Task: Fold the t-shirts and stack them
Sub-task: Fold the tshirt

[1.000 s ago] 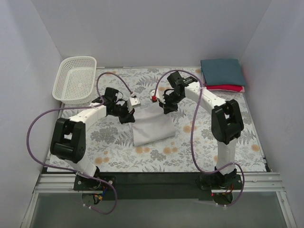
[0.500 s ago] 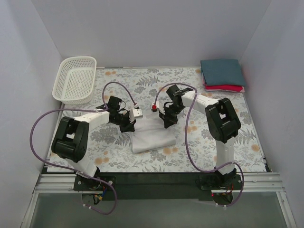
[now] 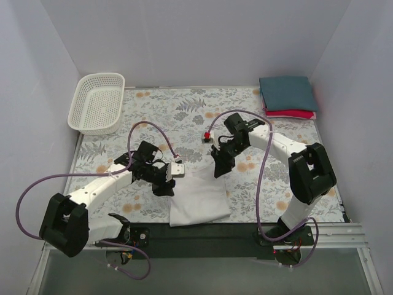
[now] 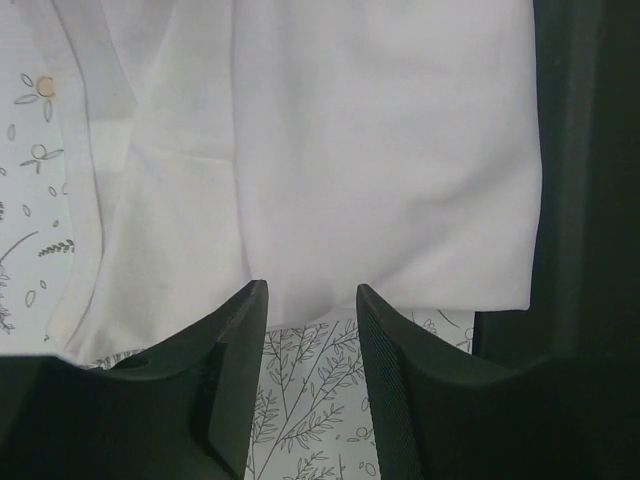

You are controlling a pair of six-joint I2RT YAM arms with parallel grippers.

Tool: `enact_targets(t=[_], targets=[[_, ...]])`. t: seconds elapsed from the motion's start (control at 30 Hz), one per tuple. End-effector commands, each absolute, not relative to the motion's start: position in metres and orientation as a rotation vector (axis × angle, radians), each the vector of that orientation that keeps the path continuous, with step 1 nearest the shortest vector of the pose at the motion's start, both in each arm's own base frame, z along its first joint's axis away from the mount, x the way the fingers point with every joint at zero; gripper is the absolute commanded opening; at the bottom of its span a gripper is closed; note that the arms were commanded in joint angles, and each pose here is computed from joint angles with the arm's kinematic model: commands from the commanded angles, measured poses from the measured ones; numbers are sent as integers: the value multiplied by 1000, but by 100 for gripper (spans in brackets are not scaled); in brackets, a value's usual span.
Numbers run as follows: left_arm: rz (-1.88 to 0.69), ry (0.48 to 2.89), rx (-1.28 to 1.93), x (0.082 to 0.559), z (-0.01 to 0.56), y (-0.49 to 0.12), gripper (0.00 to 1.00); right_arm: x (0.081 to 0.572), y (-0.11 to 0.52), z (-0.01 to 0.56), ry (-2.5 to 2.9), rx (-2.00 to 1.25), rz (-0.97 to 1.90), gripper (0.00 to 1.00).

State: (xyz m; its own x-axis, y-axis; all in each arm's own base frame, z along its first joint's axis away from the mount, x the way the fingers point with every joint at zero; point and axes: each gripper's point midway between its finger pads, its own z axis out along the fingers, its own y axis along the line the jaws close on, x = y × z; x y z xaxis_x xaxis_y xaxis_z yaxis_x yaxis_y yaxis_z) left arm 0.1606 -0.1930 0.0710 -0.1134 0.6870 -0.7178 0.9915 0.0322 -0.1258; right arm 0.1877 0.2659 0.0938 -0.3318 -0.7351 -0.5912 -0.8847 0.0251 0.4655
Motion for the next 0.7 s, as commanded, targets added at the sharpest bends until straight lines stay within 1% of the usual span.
enact_targets(t=[0.0,0.07,0.1,0.17,0.27,0.3,0.37,0.4,0.53,0.67], targets=[[-869,1764,1614,174,108,-210,41,215,281,137,2137,-1425,1380,33],[-871,1764,1582,184,117,-221,41,226,295,138,2181,-1347,1462,28],[-879,1767,1573,187,119,-231,41,229,299,137,2194,-1319,1493,23],[-859,1786,1564,197,116,-244,44,235,311,130,2242,-1239,1578,19],[-832,1807,1552,202,109,-259,45,239,324,116,2270,-1208,1645,18],[-834,1818,1572,198,102,-263,45,235,328,114,2285,-1202,1677,16],[-809,1821,1583,198,94,-268,45,235,335,106,2299,-1192,1702,16],[-820,1827,1607,191,88,-271,45,232,339,104,2330,-1164,1725,16],[-815,1842,1638,182,74,-280,45,232,348,83,2363,-1155,1729,15],[-770,1850,1645,183,61,-285,45,231,347,62,2434,-1118,1730,13]])
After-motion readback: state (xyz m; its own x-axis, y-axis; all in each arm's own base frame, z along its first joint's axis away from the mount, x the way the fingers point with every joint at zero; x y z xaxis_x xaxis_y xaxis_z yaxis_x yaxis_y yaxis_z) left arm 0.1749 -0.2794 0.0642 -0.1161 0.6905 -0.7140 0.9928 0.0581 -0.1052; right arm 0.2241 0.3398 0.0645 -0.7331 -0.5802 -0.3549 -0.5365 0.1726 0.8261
